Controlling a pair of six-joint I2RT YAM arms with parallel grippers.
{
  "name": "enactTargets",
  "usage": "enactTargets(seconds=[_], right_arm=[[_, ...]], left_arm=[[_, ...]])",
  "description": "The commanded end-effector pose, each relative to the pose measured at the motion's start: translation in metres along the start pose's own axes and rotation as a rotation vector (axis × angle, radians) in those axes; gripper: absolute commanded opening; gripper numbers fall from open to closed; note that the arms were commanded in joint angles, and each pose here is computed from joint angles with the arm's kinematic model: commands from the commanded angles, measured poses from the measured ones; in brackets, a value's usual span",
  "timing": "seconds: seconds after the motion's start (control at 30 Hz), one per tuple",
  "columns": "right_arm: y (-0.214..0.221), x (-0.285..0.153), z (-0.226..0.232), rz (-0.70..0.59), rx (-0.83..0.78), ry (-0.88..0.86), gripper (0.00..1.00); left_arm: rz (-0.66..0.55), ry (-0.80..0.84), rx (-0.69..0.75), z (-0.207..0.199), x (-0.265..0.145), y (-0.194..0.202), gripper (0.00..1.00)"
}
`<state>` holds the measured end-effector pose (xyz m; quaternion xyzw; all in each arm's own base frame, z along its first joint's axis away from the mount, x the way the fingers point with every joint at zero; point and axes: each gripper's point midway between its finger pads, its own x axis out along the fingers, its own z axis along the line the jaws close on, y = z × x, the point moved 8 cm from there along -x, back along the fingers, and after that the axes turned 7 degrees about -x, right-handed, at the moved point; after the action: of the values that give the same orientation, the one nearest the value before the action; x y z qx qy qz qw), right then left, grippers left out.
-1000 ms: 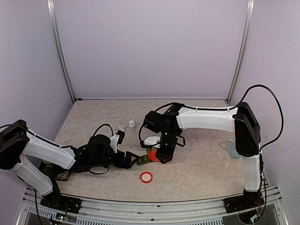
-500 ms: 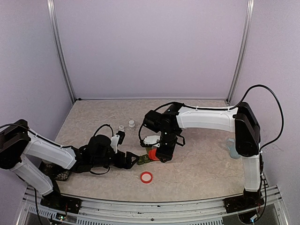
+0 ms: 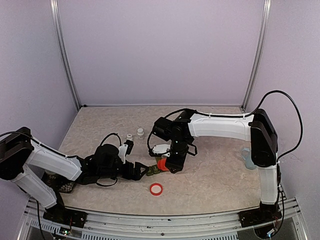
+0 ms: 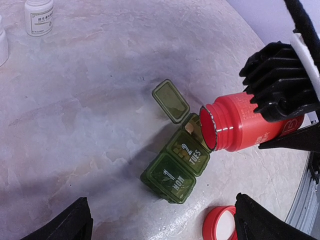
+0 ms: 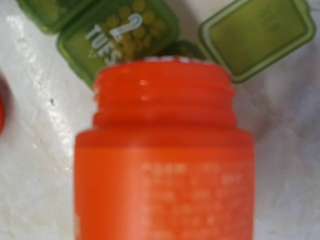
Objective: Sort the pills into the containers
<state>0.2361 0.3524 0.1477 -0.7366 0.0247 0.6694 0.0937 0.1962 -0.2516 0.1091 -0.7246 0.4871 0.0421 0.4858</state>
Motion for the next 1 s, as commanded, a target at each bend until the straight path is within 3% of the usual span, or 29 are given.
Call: enactTargets(seconds=[0.0,0.3,0.5,0.7,0.97], right_arm=[[0.003,0.004,0.007,0.023,-0.012,-0.015,0.31],[-0.003,-0.011,0.003,-0.026,-0.014,0.015,0.30],[0.004,0.009,0.009,0.034,-0.012,-0.015,0.30],[-0.010,-0.025,-0.001,-0.065,-0.015,0.055,0.29],[-0.001,0.000,0.005,0.011,-0.015,0.007,0.30]], left_arm=[[-0.015,0.019,-0.005,-0.001,0.001,-0.003,0.96],[-0.019,0.018,-0.006,-0.001,-0.001,-0.003,0.96],[-0.020,0.023,-0.004,-0.003,0.000,-0.004,0.96],[-0.018,0.018,-0.001,-0.002,-0.002,-0.004,0.96],[-0.018,0.023,-0.002,-0.004,-0.001,-0.005,0.96]])
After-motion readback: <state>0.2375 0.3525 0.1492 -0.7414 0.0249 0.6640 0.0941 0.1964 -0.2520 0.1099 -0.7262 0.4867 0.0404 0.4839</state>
